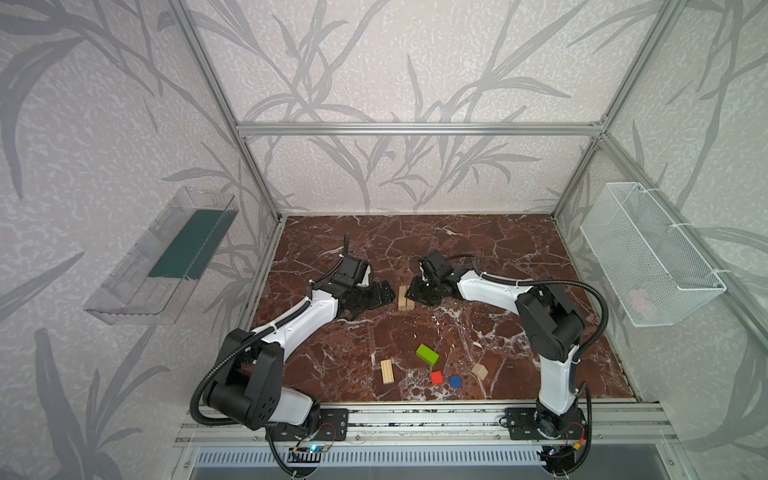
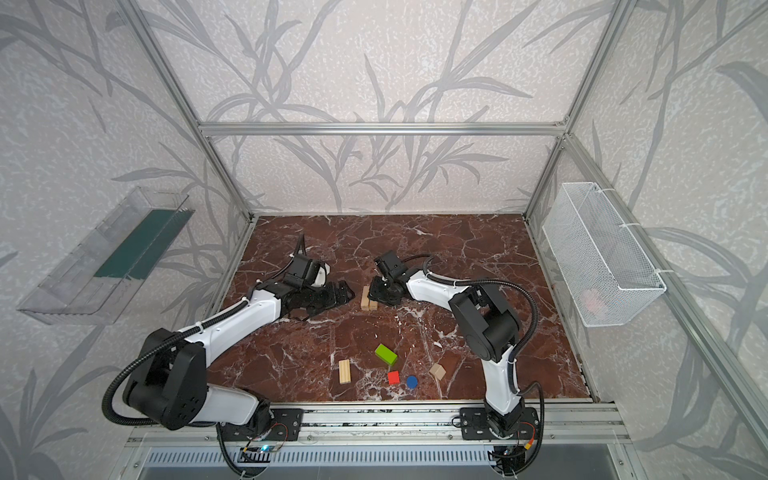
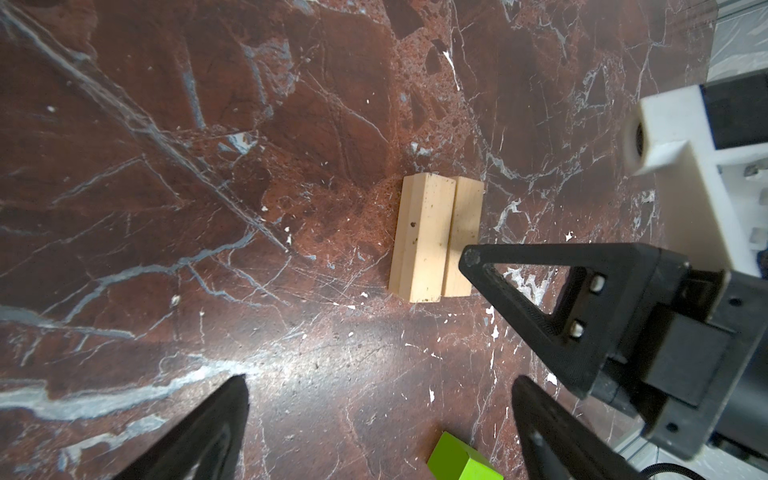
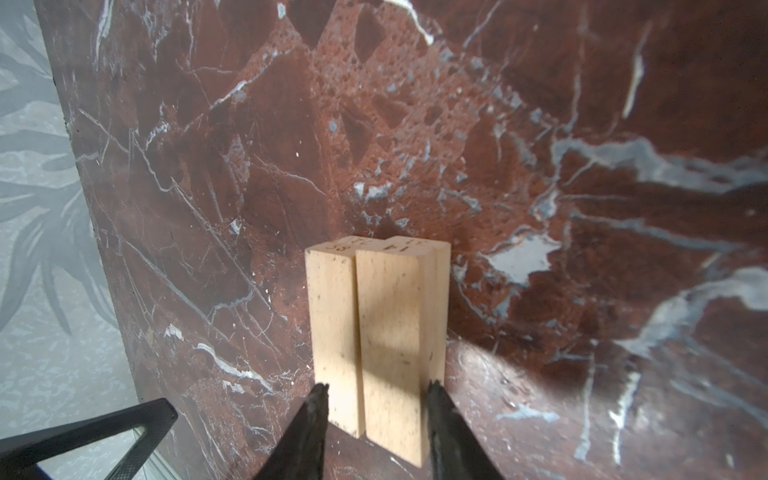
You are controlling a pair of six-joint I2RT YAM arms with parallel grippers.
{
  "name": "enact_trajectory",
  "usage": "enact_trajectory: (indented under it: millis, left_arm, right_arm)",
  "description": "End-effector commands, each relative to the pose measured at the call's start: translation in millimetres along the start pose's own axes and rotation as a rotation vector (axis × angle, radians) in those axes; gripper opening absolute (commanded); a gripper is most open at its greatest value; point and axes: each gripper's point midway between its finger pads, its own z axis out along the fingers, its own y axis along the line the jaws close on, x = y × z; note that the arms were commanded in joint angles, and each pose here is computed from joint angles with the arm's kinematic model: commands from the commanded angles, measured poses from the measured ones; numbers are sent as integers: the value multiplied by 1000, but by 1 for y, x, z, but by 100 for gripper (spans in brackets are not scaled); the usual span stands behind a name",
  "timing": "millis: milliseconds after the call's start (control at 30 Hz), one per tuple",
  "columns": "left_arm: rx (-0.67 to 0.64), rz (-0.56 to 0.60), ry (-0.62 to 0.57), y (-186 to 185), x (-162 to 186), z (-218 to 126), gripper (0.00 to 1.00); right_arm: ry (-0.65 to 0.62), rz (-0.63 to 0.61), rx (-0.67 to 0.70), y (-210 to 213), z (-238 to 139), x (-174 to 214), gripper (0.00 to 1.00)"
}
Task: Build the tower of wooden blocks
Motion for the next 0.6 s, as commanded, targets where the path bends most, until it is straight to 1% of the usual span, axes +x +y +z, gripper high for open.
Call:
enact_trajectory:
  millis: [0,333,567]
  left_arm:
    - [1,13,-27,-4,-8,-9,96]
    - [-7,11,-28,-4,-8,-11,96]
    - [-11,-28,-19,-4,-3,-17,95]
  right_arm:
    - [-32,-14,-59,23,-16,-7,41]
    - [-39,-9,-59,24,-24,-7,41]
    - [-57,-20,-49,21,-41,-4,42]
